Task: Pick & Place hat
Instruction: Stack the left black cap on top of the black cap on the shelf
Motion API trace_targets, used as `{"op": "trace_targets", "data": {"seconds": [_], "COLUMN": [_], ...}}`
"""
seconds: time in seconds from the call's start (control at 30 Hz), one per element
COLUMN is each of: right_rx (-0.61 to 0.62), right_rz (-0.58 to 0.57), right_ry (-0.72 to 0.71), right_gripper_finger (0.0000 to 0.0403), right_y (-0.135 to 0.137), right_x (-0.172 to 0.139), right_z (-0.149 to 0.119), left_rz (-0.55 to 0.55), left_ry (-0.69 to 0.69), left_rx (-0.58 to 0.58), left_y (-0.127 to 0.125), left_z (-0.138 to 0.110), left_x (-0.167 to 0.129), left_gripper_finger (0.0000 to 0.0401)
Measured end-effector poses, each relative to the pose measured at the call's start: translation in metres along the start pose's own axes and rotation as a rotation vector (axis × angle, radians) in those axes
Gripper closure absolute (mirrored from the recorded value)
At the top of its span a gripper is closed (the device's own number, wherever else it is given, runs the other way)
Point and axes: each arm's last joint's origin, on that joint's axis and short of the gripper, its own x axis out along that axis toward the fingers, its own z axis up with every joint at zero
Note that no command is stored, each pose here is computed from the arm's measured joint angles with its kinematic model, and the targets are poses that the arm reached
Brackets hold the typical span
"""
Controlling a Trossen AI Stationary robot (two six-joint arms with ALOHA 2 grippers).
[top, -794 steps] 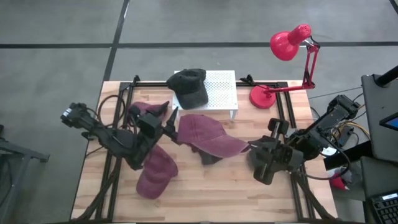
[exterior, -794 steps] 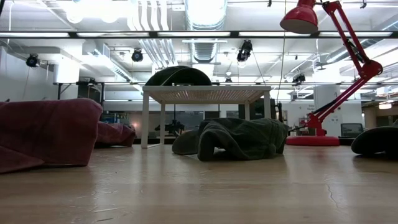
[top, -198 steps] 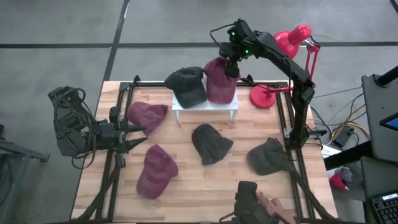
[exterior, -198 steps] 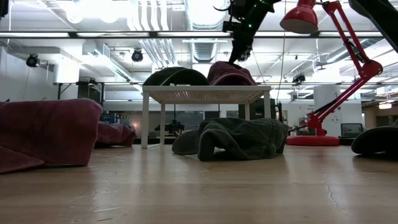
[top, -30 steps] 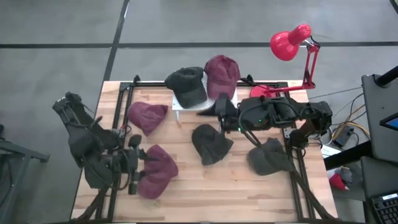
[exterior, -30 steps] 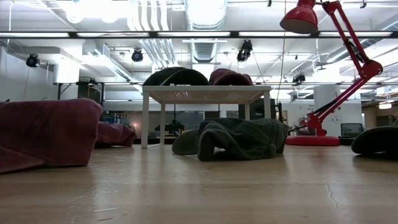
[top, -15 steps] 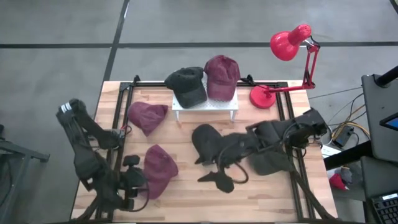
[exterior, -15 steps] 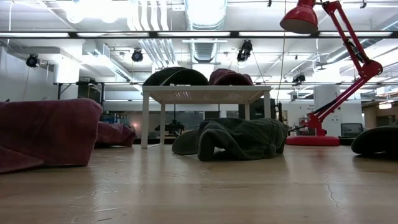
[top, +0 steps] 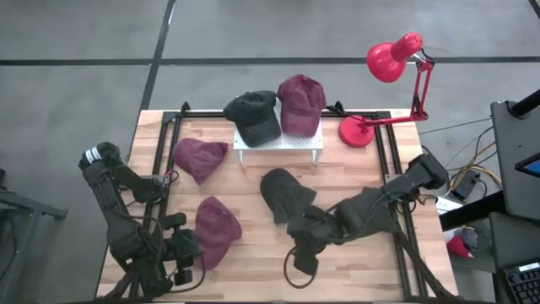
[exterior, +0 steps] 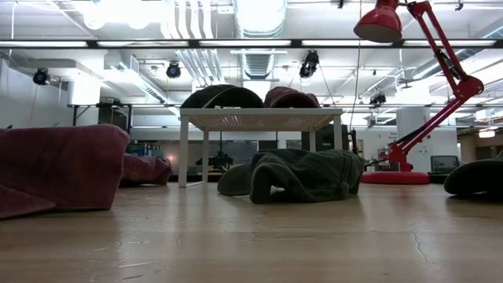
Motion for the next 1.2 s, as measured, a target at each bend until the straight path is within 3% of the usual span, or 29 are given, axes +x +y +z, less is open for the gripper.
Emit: {"op": "trace_targets", "data": {"seconds": [0.2,0.37,0.57,0.77,1.0,1.2], "right_rx": [0.281,0.572,0.930,0.978,0.896,1.021], "right_rz": [-0.022,-0.013,0.042,0.095,0.020,-0.009], "right_ry": [-0.112,-0.270,-0.558,-0.759,-0.773,-0.730], "right_gripper_finger": [0.0120,0.0134,0.0149,0.0156,0.0152,0.0163], "right_y": [-0.010,-0.023,-0.042,-0.049,-0.052,-0.066], "right_x": [0.030,0.037,0.042,0.049,0.066,0.086], "right_z": [-0.024,-0.049,-0.094,-0.110,-0.108,-0.108], "left_rz": [0.019,0.021,0.028,0.048,0.074,0.080], "left_ry": [-0.104,-0.154,-0.204,-0.257,-0.274,-0.275], "left_rx": [-0.031,-0.027,-0.005,0.018,0.120,0.162], "left_y": [0.000,-0.001,-0.001,-0.001,0.000,0.006], "left_z": [0.004,0.008,0.013,0.015,0.016,0.018], "left_x": [-0.001,-0.005,-0.009,-0.011,-0.011,-0.016], "left_gripper_finger": [0.0250,0.0250,0.0249,0.0249,0.0249,0.0249]}}
